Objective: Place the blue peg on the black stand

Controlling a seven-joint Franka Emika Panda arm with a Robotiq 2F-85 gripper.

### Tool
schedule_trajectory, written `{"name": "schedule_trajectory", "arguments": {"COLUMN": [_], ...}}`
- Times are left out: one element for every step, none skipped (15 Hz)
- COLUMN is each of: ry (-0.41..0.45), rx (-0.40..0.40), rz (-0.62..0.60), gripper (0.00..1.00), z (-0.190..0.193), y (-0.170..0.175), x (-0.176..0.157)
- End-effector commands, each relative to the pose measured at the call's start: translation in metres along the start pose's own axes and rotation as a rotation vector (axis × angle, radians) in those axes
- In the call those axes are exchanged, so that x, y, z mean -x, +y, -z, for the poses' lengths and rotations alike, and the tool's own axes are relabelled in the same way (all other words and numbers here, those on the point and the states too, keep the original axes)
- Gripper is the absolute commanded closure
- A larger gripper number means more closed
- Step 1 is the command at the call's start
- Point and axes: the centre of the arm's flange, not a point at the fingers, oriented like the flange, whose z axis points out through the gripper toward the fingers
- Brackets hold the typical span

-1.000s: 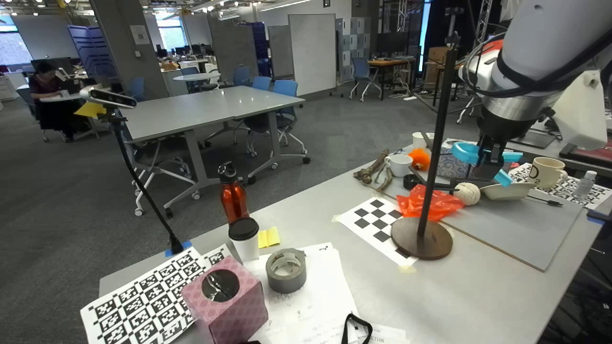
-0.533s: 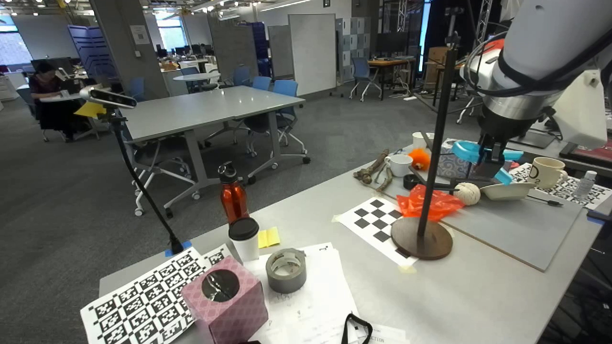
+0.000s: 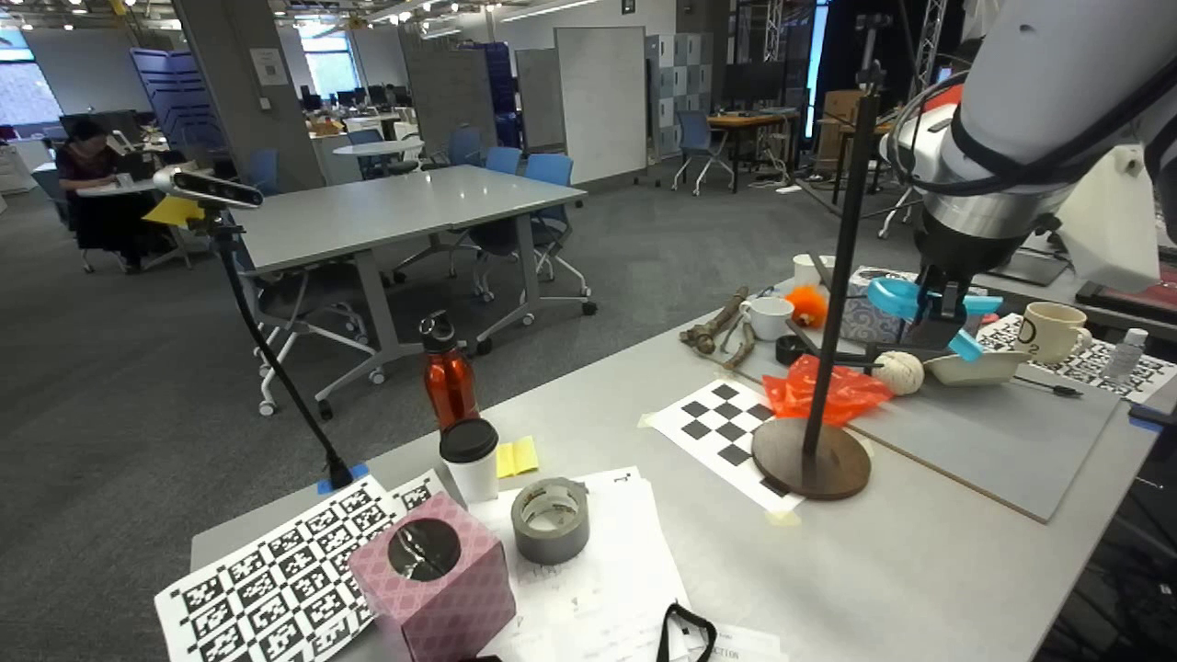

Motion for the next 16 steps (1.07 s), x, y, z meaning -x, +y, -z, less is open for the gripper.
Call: {"name": "schedule_trajectory", "arguments": {"ry": [0.016,0.016,0.016,0.017,0.018,0.02,0.022,0.023,0.023,0.01,0.009,0.008,0.007,0.007,0.007,0.007], "rx": [0.003,0.007,0.011,0.016,0.02,0.024,0.027,0.03,0.034,0.016,0.016,0.016,0.016,0.016,0.016,0.016], "rz": [0.021,0.023,0.023,0.022,0.021,0.022,0.022,0.022,0.021,0.006,0.006,0.006,0.006,0.006,0.006,0.006], "gripper": [0.65,0.65,0.65,0.65,0.65,0.65,0.65,0.65,0.65,0.65,0.4,0.4,0.4,0.4,0.4,0.4], "z": [-0.009,-0.011,-0.011,-0.012,-0.013,-0.013,-0.012,-0.012,-0.013,-0.01,-0.01,-0.011,-0.011,-0.011,-0.011,-0.011], "y": [0.004,0.005,0.007,0.008,0.01,0.011,0.012,0.013,0.013,0.008,0.008,0.008,0.008,0.008,0.008,0.008], "x": [-0.016,-0.019,-0.022,-0.024,-0.027,-0.029,-0.031,-0.032,-0.033,-0.021,-0.021,-0.021,-0.021,-0.021,-0.021,-0.021]}}
